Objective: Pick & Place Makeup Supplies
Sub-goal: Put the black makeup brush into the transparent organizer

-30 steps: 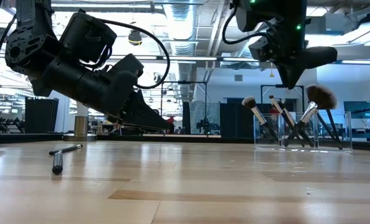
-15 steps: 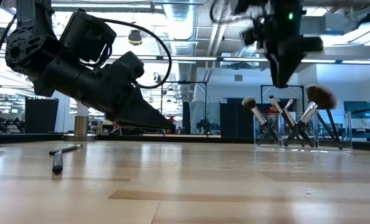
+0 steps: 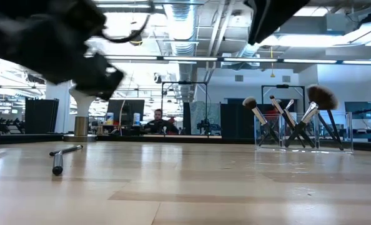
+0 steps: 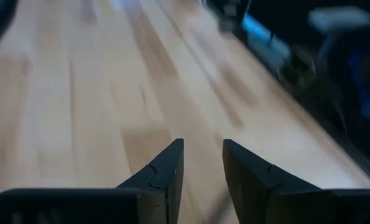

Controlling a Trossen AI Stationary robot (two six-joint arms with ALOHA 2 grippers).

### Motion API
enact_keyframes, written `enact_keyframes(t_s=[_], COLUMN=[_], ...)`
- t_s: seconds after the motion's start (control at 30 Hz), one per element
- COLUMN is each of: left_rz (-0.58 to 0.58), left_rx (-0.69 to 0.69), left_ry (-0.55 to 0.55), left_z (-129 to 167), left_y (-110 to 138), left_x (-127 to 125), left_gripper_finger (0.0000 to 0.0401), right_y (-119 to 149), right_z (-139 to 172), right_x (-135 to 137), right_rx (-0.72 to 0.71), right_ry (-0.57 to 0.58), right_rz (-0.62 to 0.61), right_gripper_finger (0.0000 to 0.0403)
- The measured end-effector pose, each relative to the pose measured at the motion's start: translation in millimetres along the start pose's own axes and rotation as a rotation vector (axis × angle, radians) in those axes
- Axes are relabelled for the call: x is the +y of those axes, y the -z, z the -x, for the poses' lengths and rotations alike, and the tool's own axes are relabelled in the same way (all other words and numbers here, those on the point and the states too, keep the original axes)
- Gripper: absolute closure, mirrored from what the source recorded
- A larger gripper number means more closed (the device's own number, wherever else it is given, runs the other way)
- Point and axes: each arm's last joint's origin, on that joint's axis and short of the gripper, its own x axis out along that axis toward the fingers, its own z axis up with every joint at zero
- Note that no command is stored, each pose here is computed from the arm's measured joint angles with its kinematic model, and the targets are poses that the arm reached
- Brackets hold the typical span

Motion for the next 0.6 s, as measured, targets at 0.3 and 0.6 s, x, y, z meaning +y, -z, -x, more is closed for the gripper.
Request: enact_keyframes(t_s=[0.3,0.6], left_rz=[-0.049,-0.043], left_rx=[0.156,0.206], left_ry=[-0.106,-0.112], left_z=[16.7,15.9], left_y=[42.5,53.1], left_x=[-16.4,-10.5], left_gripper_finger=[0.0293,0.0293], right_y=[-12.7,-29.9], right_z=[7.4,10.0], right_x=[26.2,22.9], right_rx=[-0.169,-0.331], right_ry=[-0.049,-0.064], right_rz=[0.005,-0.079], right_gripper_finger=[0.0284,0.0284])
